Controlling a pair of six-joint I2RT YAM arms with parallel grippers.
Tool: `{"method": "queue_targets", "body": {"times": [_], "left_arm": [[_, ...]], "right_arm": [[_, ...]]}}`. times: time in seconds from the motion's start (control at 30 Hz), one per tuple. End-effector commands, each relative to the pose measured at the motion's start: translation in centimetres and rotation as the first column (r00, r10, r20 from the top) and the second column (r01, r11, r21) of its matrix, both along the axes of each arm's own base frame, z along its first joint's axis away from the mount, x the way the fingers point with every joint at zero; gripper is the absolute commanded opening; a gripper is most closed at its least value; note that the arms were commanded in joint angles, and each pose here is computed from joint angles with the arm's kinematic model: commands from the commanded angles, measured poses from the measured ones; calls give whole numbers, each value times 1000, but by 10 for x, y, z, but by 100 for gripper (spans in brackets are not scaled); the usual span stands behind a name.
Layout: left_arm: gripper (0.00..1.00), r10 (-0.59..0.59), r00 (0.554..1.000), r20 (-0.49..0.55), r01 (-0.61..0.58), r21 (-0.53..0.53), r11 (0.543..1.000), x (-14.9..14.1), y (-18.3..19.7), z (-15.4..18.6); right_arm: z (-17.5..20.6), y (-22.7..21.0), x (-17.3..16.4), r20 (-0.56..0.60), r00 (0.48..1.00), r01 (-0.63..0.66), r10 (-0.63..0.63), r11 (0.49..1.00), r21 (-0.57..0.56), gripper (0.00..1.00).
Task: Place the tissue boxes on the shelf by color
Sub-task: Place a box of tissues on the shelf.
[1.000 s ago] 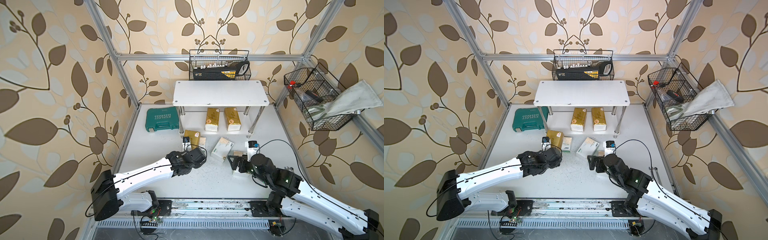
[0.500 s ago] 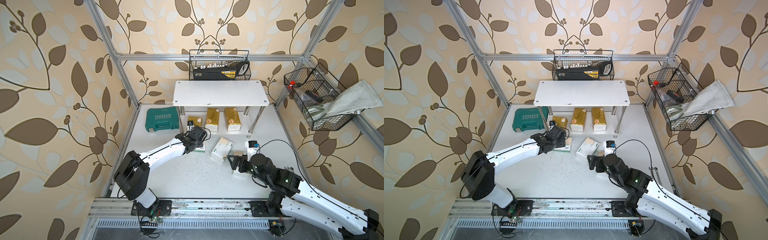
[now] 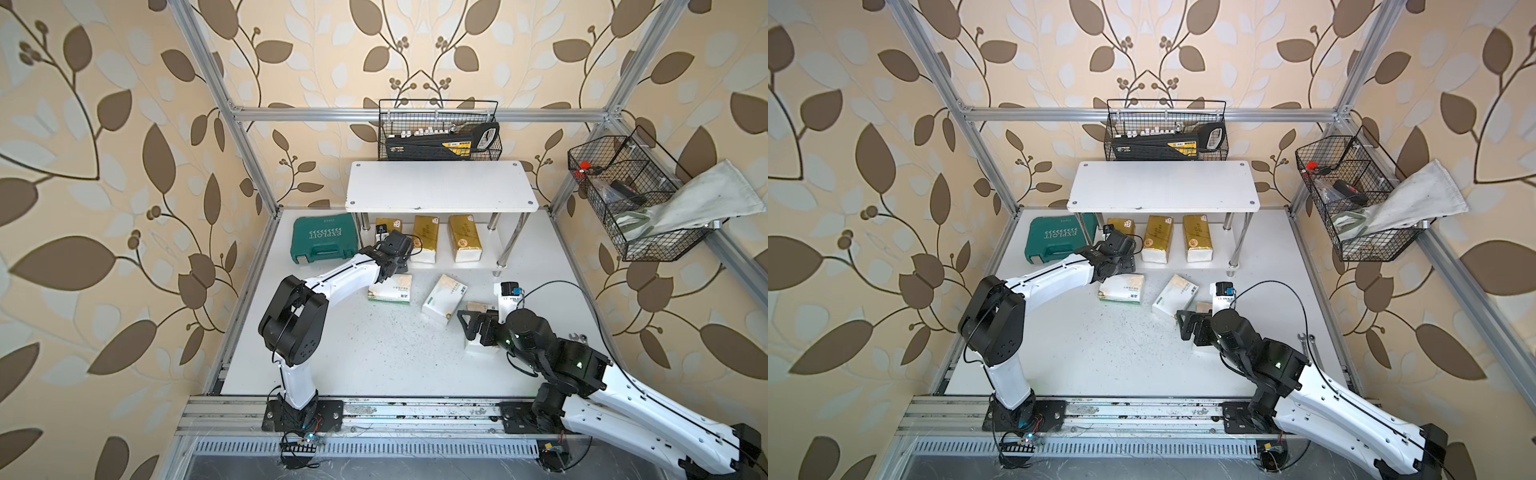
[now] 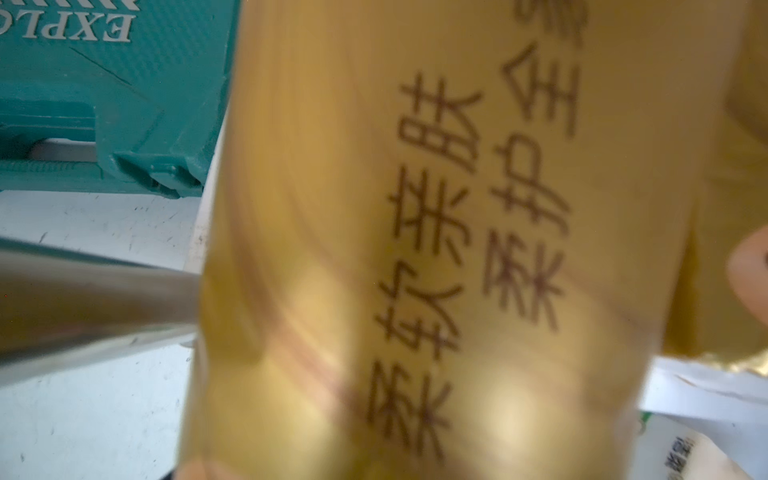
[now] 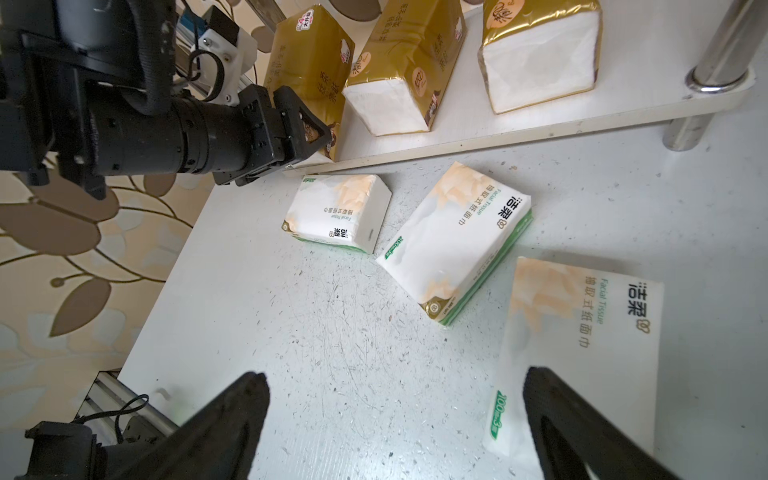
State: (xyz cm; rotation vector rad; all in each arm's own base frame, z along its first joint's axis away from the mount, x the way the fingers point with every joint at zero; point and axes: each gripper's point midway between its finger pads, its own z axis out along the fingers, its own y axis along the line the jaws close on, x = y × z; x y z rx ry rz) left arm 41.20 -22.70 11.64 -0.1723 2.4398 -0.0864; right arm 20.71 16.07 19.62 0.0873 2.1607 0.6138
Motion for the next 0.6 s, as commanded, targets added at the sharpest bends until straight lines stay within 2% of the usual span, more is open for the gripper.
{"method": "queue_targets", "body": {"times": [0.0,0.47,0.57], "left_arm": [[77,-15,998,57,16,-28,999,22,-7,18],[78,5,1000,23,-4,-32,999,42,-1,5],[81,6,1000,19,-5,-35,999,43,-2,5]], "right_arm": [[-7,-10,-2,-9,1000,28,-28,999,-24,99],[-4,-15,-4,-4,999,31,-32,999,-39,99],[-2,-16,-4,-1,999,33,-33,999,-41,99]]}}
